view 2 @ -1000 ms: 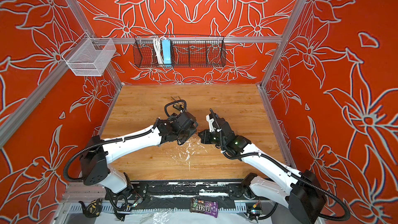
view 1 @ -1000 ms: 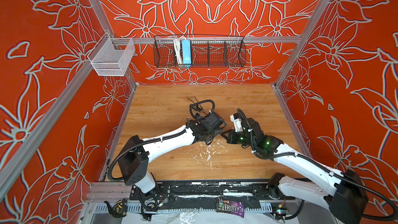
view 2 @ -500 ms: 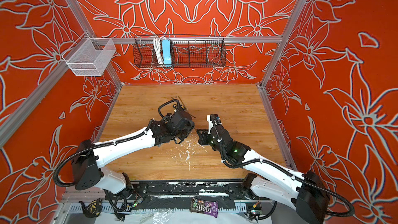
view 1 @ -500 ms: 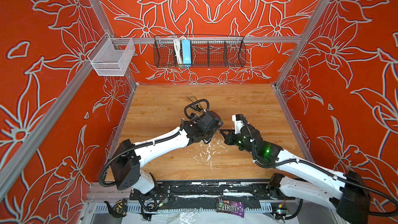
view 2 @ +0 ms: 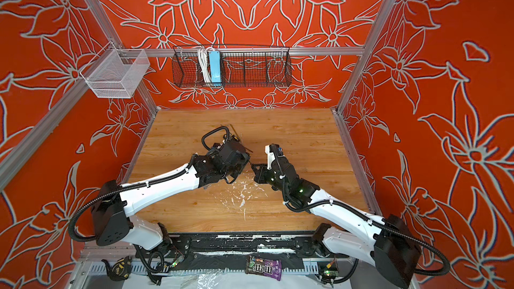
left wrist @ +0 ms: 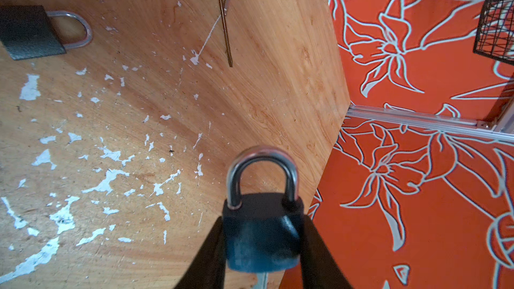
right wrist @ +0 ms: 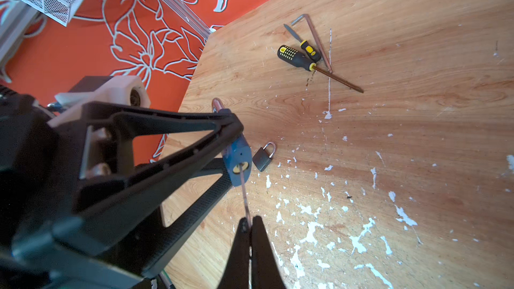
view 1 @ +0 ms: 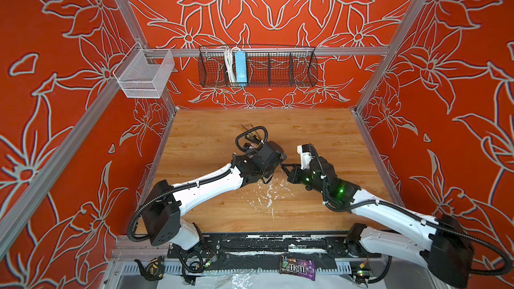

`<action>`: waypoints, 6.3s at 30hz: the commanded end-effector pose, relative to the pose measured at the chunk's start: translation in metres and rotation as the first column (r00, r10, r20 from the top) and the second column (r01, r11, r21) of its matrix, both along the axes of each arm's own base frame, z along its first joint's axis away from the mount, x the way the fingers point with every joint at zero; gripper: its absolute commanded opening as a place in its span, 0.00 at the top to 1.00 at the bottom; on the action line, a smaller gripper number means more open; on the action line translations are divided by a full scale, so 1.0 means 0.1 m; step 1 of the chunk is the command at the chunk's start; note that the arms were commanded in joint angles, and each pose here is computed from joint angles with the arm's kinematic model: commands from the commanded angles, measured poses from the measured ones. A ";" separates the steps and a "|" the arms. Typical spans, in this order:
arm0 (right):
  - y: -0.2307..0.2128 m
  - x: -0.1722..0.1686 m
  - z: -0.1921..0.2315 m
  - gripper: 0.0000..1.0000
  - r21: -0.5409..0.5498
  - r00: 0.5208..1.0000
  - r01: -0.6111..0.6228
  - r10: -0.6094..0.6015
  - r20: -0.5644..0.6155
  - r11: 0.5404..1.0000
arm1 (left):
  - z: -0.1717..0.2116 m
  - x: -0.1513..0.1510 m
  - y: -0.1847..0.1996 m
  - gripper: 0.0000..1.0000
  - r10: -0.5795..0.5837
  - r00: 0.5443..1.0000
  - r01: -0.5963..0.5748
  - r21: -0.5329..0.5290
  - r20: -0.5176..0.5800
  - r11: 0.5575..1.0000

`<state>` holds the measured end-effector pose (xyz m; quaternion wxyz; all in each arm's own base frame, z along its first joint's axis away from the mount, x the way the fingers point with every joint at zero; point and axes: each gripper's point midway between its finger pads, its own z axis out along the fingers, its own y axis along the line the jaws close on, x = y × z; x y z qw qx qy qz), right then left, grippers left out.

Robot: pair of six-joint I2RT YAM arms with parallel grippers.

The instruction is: Unlock with the key

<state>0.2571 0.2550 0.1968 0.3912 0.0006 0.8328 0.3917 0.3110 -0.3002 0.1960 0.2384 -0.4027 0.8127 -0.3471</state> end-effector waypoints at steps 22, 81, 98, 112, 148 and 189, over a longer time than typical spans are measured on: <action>0.10 -0.01 0.65 1.00 0.188 0.999 -0.035 0.027 0.044 0.982 | 0.29 -0.27 -0.08 1.00 -0.115 0.990 0.114 0.022 0.077 0.993; -0.04 -0.15 0.64 1.00 -0.097 0.963 -0.039 0.063 0.264 0.995 | 0.27 -0.20 0.06 1.00 -0.020 0.996 0.024 -0.046 0.084 0.999; 0.01 -0.21 0.39 1.00 -0.102 0.970 -0.013 0.038 0.242 0.995 | 0.55 -0.12 0.27 1.00 0.106 0.982 -0.080 -0.165 0.156 0.983; 0.12 -0.21 0.63 1.00 -0.033 0.954 -0.033 0.042 0.296 0.999 | 0.51 -0.15 0.24 1.00 0.098 0.986 -0.071 -0.185 0.139 0.980; 0.03 0.02 0.55 1.00 -0.128 0.959 0.103 -0.064 0.275 0.986 | 0.62 -0.16 0.00 1.00 0.005 0.986 0.031 -0.216 0.166 0.976; 0.27 0.06 1.09 1.00 0.210 0.957 -0.082 0.018 0.288 0.974 | 0.68 -0.24 -0.11 1.00 -0.036 0.986 0.081 -0.280 0.162 0.957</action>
